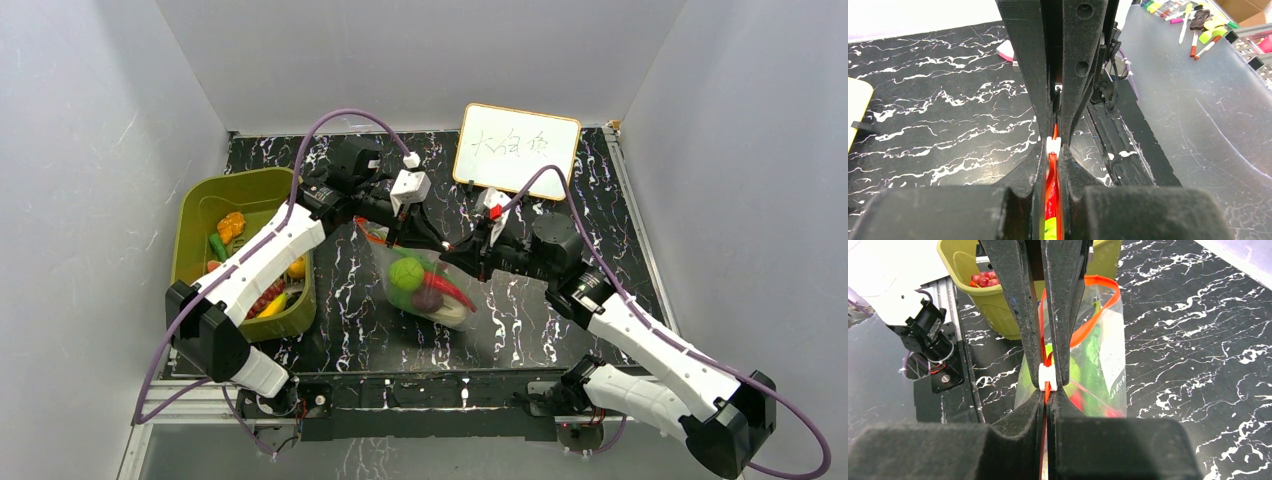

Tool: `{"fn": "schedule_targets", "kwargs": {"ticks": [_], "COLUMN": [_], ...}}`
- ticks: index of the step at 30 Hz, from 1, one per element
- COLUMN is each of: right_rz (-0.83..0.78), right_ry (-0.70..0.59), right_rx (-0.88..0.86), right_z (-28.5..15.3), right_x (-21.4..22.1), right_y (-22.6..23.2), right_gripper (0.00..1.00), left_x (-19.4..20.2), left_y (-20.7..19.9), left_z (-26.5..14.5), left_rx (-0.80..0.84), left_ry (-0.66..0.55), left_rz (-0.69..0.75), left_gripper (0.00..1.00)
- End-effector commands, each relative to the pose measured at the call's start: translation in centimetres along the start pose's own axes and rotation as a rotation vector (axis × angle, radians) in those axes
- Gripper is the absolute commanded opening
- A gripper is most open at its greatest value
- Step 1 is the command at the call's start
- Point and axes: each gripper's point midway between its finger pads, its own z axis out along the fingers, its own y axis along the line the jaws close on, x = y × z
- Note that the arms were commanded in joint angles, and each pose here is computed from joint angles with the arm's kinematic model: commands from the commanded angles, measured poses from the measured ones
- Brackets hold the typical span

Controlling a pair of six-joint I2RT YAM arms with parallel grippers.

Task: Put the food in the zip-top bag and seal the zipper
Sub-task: Zip the zipper food storage bag at the center of the board.

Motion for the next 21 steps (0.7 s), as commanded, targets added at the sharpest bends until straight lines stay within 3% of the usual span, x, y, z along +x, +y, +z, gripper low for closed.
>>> {"fn": "schedule_targets", "kwargs": {"ticks": [1, 11, 19, 20, 21], "right_rz": [-0.096, -0.096, -0.067, -0.065, -0.063], "right_ry": [-0.136, -0.164, -0.195, -0.193, -0.192], "right_rx": [0.052, 0.13, 0.077, 0.086, 0.09], "right_z": [-1.3, -2.6, -2.1, -2.1, -2.1], "right_x": [-3.8, -4.7, -4.8, -4.8, -4.9], "right_y": [-0.1, -0.7, 0.0, -0.1, -0.2], "right_gripper": [0.0, 0.0, 0.0, 0.01, 0.08], "left_x": [-0.4, 1.0, 0.2, 0.1, 0.0], "left_y": [-0.1, 0.0, -0.4, -0.4, -0.4], "left_z": [-0.4, -1.0, -0.7, -0.6, -0.6], "left_rx": [-0.052, -0.103, -0.074, -0.074, -0.076], "left_ry": [0.021, 0.083, 0.032, 0.026, 0.02], "left_rz": [0.028, 0.014, 0.018, 0.018, 0.023], "left_gripper": [0.0, 0.0, 0.0, 0.0, 0.0]}}
